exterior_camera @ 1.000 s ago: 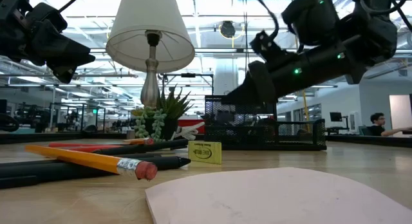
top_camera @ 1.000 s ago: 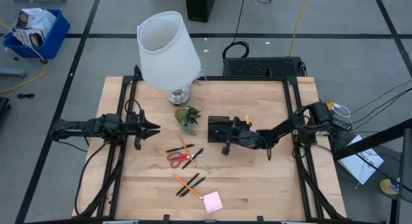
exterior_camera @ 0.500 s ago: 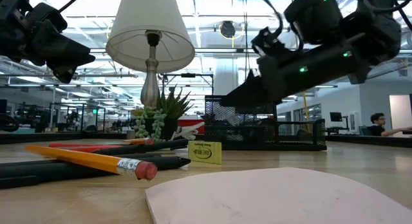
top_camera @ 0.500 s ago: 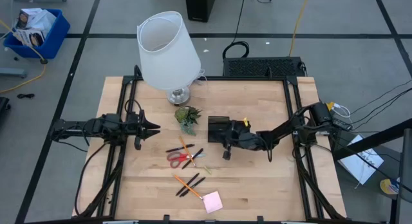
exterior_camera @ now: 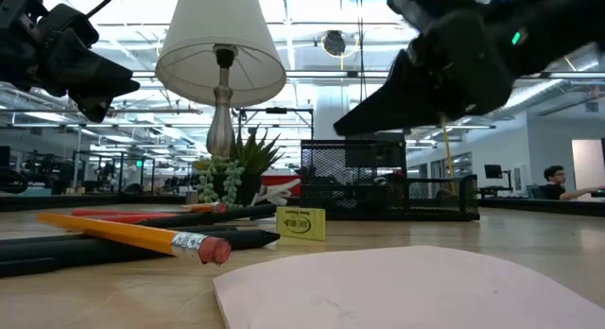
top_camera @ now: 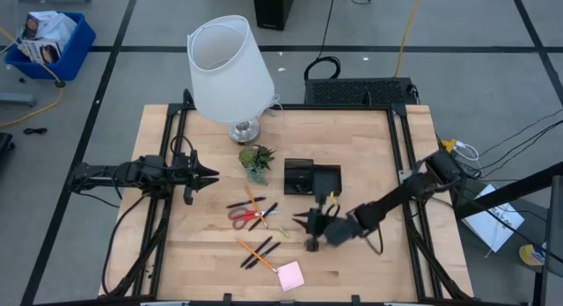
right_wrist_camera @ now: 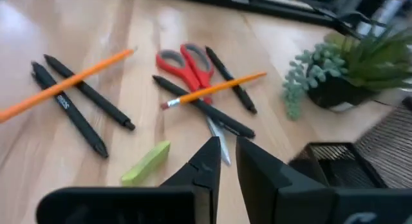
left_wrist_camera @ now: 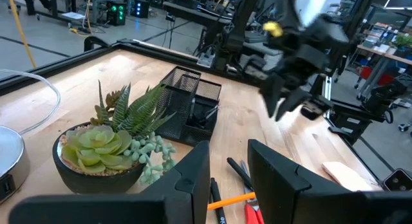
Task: Pick and place office supplies into organizer
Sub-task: Put the green eraser into the desk organizer
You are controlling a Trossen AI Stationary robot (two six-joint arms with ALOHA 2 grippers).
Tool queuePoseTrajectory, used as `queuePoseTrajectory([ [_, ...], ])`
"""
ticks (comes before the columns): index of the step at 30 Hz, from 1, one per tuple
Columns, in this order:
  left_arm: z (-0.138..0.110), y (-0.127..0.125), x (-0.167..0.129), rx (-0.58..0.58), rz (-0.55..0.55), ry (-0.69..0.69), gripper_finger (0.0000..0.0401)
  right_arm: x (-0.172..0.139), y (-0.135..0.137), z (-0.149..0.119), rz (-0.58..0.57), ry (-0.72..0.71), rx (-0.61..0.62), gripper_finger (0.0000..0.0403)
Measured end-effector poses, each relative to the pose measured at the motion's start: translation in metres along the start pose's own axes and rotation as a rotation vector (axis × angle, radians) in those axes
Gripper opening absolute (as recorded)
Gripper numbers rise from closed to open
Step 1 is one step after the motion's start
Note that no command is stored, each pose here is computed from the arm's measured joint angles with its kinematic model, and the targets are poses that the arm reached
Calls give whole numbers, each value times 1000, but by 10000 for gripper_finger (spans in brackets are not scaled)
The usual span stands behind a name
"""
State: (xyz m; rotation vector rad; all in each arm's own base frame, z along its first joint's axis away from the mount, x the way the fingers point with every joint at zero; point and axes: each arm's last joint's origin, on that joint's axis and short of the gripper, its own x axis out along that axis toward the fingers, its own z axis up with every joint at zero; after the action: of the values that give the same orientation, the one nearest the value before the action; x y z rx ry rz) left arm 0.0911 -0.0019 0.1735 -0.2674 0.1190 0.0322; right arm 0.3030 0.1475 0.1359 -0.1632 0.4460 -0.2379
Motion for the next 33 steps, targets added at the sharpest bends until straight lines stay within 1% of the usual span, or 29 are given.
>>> queuePoseTrajectory([
  [2, 0, 0, 0, 0, 0, 0, 108, -5, 9, 6, -74, 43, 16, 41],
  [4, 0, 0, 0, 0, 0, 0, 108, -10, 15, 12, -119, 42, 45, 41],
  [7, 0, 0, 0, 0, 0, 0, 108, -12, 20, 18, -102, 20, 95, 41],
  [14, 0, 0, 0, 0, 0, 0, 108, -13, 23, 19, -80, 2, 190, 40],
  [16, 0, 0, 0, 0, 0, 0, 108, -12, 26, 20, -41, -9, 214, 41],
  [17, 0, 0, 0, 0, 0, 0, 108, -11, 28, 23, 17, -12, 239, 41],
  [19, 0, 0, 0, 0, 0, 0, 108, -7, 33, 36, 175, -48, 328, 40],
  [20, 0, 0, 0, 0, 0, 0, 108, -6, 35, 40, 238, -57, 347, 41],
  [21, 0, 0, 0, 0, 0, 0, 108, -5, 35, 41, 270, -55, 346, 41],
  [23, 0, 0, 0, 0, 1, 1, 108, 0, 34, 39, 251, -24, 356, 45],
  [26, 0, 0, 0, 0, 1, 2, 108, 14, 37, 22, 135, 78, 413, 68],
  [28, 0, 0, 0, 0, 0, 1, 108, 23, 42, 13, 85, 155, 433, 93],
  [30, 0, 0, 0, 0, 0, 1, 108, 27, 47, 13, 42, 221, 438, 122],
  [33, 0, 0, 0, 0, 1, 1, 108, 29, 50, 23, 2, 226, 452, 170],
])
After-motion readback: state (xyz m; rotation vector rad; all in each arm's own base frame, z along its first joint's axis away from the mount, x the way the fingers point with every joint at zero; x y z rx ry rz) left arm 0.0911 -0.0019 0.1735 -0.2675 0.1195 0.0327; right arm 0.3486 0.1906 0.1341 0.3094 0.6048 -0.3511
